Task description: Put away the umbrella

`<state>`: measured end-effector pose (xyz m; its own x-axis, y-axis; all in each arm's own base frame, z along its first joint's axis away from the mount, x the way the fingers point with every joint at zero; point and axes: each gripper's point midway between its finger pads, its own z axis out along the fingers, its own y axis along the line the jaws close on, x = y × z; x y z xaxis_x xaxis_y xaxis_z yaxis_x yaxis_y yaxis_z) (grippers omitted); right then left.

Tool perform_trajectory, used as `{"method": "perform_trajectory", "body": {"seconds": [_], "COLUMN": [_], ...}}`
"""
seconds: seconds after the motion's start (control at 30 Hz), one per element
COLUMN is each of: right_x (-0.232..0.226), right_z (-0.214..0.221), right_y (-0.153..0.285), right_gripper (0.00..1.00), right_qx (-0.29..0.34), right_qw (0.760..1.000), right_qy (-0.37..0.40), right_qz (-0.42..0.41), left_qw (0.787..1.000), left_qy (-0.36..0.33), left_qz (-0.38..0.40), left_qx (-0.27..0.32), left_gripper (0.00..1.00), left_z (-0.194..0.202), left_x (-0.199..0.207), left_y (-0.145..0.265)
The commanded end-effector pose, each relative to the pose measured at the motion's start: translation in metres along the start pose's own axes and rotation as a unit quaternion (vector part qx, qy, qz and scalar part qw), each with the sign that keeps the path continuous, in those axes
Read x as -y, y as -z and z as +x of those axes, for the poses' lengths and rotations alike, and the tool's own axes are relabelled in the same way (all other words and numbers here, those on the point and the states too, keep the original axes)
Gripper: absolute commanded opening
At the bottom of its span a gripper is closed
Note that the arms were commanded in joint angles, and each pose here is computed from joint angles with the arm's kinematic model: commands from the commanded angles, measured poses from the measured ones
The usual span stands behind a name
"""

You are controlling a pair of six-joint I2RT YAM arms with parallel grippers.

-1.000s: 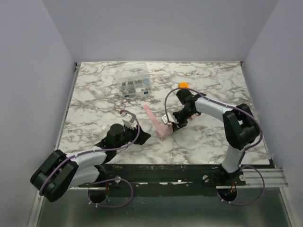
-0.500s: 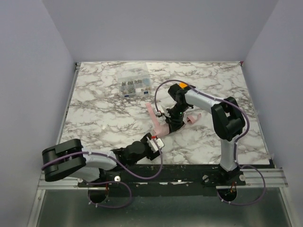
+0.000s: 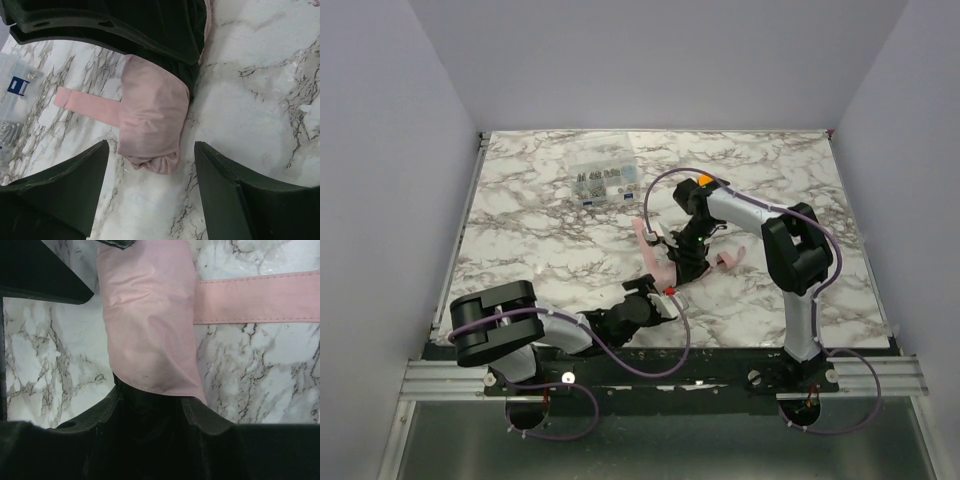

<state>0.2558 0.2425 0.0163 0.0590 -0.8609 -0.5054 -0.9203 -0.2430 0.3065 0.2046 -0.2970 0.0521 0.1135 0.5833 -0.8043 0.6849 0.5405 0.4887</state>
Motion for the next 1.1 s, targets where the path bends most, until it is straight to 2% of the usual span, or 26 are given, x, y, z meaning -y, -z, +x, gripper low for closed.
{"method": "perform_trajectory", "body": {"seconds": [0.0, 0.17, 0.33, 0.4, 0.47, 0.5, 0.57, 0.6, 0.73, 0.8, 0.97, 1.07], "right_x": [-0.1, -0.103, -0.101, -0.094, -0.082, -0.072, -0.05, -0.036, 0.003, 0.014, 0.013, 0.002], "right_z": [0.112, 0.111, 0.103, 0.093, 0.077, 0.066, 0.044, 0.034, 0.0, -0.013, -0.034, -0.045], "right_y": [-0.051, -0.051, -0.054, -0.054, -0.052, -0.048, -0.033, -0.022, 0.035, 0.059, 0.094, 0.105], "right_gripper": [0.08, 0.09, 0.15, 0.24, 0.37, 0.42, 0.9, 1.0, 1.0, 1.0, 1.0, 1.0], "right_qx": [-0.208, -0.203, -0.18, -0.154, -0.108, -0.078, -0.006, 0.031, 0.148, 0.182, 0.222, 0.234], "right_qw": [0.942, 0.941, 0.949, 0.957, 0.97, 0.977, 0.988, 0.99, 0.986, 0.98, 0.957, 0.934], "right_qy": [-0.161, -0.161, -0.154, -0.146, -0.137, -0.132, -0.12, -0.115, -0.065, -0.031, 0.098, 0.184], "right_qz": [-0.209, -0.215, -0.21, -0.197, -0.169, -0.149, -0.102, -0.072, 0.03, 0.078, 0.159, 0.2], "left_qw": [1.0, 0.996, 0.977, 0.96, 0.936, 0.924, 0.898, 0.885, 0.825, 0.799, 0.741, 0.711], "left_qy": [-0.026, -0.002, 0.081, 0.143, 0.221, 0.256, 0.315, 0.339, 0.43, 0.461, 0.522, 0.55], "left_qz": [0.008, 0.065, 0.148, 0.172, 0.195, 0.201, 0.216, 0.229, 0.258, 0.27, 0.278, 0.273], "left_qx": [-0.003, -0.061, -0.13, -0.166, -0.192, -0.203, -0.217, -0.222, -0.261, -0.274, -0.319, -0.342], "left_gripper": [0.71, 0.63, 0.34, 0.11, 0.01, 0.0, 0.0, 0.0, 0.0, 0.0, 0.0, 0.0], "left_z": [-0.002, 0.027, 0.064, 0.078, 0.087, 0.092, 0.1, 0.103, 0.118, 0.123, 0.14, 0.149], "left_x": [-0.004, 0.015, 0.045, 0.051, 0.056, 0.057, 0.061, 0.065, 0.077, 0.083, 0.094, 0.099], "left_y": [-0.013, -0.029, -0.023, -0.017, -0.01, -0.006, 0.004, 0.008, 0.018, 0.021, 0.026, 0.029]}}
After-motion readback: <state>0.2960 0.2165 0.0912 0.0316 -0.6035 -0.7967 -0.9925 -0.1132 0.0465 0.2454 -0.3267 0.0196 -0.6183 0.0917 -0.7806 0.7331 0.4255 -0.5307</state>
